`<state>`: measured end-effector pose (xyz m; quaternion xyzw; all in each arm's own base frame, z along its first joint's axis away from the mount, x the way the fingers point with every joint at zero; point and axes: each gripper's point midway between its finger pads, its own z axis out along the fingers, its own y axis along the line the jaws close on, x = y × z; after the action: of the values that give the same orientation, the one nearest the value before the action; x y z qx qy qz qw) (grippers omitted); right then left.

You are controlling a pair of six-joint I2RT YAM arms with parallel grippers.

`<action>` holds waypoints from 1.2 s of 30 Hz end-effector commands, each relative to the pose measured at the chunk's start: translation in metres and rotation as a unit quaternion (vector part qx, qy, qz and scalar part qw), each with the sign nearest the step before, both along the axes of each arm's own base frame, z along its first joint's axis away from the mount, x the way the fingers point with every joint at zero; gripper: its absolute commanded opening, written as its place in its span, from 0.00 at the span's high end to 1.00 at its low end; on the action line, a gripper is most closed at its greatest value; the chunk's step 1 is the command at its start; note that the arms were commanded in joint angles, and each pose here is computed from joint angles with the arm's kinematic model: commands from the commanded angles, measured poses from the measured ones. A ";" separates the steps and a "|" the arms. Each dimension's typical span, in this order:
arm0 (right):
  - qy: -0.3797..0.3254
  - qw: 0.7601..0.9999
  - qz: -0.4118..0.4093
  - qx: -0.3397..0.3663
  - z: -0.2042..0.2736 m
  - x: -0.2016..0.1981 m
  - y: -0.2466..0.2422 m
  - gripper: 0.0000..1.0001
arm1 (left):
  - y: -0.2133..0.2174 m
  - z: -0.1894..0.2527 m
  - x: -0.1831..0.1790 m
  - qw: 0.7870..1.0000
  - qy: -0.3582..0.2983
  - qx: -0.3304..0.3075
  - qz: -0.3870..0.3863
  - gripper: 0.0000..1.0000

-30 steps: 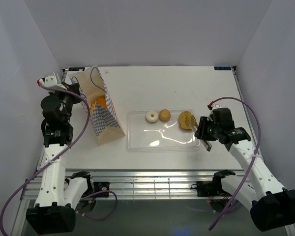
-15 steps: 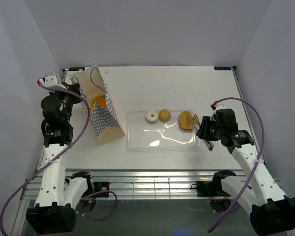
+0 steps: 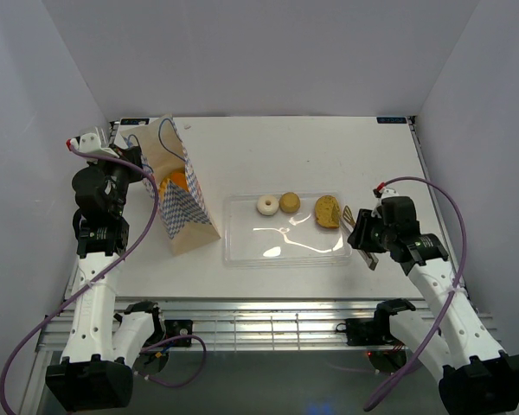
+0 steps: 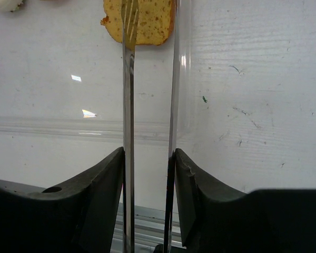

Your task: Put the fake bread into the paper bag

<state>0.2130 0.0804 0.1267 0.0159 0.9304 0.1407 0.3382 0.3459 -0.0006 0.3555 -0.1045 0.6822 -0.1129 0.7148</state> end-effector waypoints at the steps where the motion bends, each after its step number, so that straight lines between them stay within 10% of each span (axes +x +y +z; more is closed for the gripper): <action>1: -0.006 1.000 0.004 0.004 0.001 0.001 0.001 0.53 | -0.001 0.006 -0.001 1.000 -0.006 -0.001 -0.005 1.00; 19: 0.016 0.999 0.009 0.035 -0.015 0.001 0.011 0.54 | -0.001 0.007 -0.001 1.000 -0.006 0.000 -0.005 1.00; 36: -0.008 0.994 0.047 0.097 0.012 0.009 0.034 0.87 | -0.001 0.008 -0.002 1.000 -0.008 0.001 -0.004 1.00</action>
<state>0.2115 0.1052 0.1126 0.0150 0.9281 0.2160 0.3029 0.3459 -0.0016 0.3554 -0.1033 0.6825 -0.1154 0.7142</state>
